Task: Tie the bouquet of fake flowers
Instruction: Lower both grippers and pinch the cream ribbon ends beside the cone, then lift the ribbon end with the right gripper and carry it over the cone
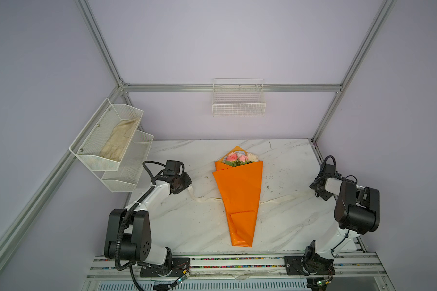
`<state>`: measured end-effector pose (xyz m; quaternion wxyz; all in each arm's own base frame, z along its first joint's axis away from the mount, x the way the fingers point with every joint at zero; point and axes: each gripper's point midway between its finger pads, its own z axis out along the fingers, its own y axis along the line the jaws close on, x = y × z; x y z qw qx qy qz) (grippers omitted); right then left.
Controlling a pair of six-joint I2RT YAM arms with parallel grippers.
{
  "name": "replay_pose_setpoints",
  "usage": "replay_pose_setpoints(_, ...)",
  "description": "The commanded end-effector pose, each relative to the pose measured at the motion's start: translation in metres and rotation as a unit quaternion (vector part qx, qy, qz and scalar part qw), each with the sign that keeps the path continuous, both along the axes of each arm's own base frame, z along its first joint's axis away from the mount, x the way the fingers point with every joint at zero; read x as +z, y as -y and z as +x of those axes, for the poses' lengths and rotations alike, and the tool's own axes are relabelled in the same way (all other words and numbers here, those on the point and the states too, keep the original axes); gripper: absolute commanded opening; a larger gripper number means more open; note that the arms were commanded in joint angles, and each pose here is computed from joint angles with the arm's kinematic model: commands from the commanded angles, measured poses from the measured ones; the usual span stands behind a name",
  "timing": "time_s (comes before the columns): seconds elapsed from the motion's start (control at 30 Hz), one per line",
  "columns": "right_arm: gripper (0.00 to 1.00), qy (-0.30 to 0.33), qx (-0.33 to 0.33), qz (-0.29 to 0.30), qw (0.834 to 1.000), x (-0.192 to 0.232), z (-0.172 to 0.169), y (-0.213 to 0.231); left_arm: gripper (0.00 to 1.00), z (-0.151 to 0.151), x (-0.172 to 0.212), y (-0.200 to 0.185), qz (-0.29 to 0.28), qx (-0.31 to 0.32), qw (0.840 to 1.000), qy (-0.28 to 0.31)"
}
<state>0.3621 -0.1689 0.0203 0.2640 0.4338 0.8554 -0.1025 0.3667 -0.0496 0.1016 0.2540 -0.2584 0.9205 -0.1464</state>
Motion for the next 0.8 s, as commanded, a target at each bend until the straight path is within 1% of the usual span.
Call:
replay_pose_setpoints(0.0,0.55,-0.081,0.023,0.041,0.996,-0.044,-0.029,-0.019,0.00,-0.004,-0.007,0.005,-0.001,-0.020,1.000,0.000)
replay_pose_setpoints(0.07,0.38,-0.079,0.025,0.042,0.996,-0.044,-0.028,-0.019,0.00,-0.004,-0.006,0.006,-0.003,-0.024,1.000,0.000)
replay_pose_setpoints(0.1,0.32,-0.080,0.025,0.043,0.996,-0.045,-0.028,-0.019,0.00,-0.004,-0.006,0.006,-0.004,-0.024,1.000,0.001)
replay_pose_setpoints(0.17,0.16,-0.077,0.028,0.045,0.996,-0.044,-0.025,-0.020,0.00,-0.003,-0.006,0.007,-0.006,-0.025,1.000,0.001)
replay_pose_setpoints(0.2,0.14,-0.074,0.029,0.043,0.996,-0.042,-0.024,-0.019,0.00,-0.004,-0.006,0.008,-0.007,-0.026,1.000,0.001)
replay_pose_setpoints(0.27,0.03,-0.063,0.035,0.039,0.997,-0.036,-0.019,-0.019,0.00,-0.004,-0.005,0.009,-0.009,-0.027,1.000,0.001)
replay_pose_setpoints(0.3,0.00,-0.055,0.036,0.039,0.997,-0.031,-0.017,-0.019,0.00,-0.004,-0.005,0.009,-0.010,-0.028,1.000,0.004)
replay_pose_setpoints(0.5,0.00,0.015,0.071,0.043,0.996,0.013,0.003,-0.028,0.00,-0.005,0.003,0.006,-0.002,-0.025,1.000,0.016)
replay_pose_setpoints(0.57,0.00,0.044,0.085,0.048,0.994,0.032,0.007,-0.035,0.00,-0.007,0.016,0.001,0.007,-0.017,0.999,0.036)
replay_pose_setpoints(0.67,0.00,0.089,0.105,0.063,0.988,0.062,0.012,-0.052,0.00,-0.009,0.026,-0.005,0.019,-0.009,0.998,0.053)
replay_pose_setpoints(0.77,0.00,0.141,0.138,0.083,0.977,0.090,0.015,-0.079,0.00,-0.010,0.033,-0.006,0.023,-0.011,0.998,0.064)
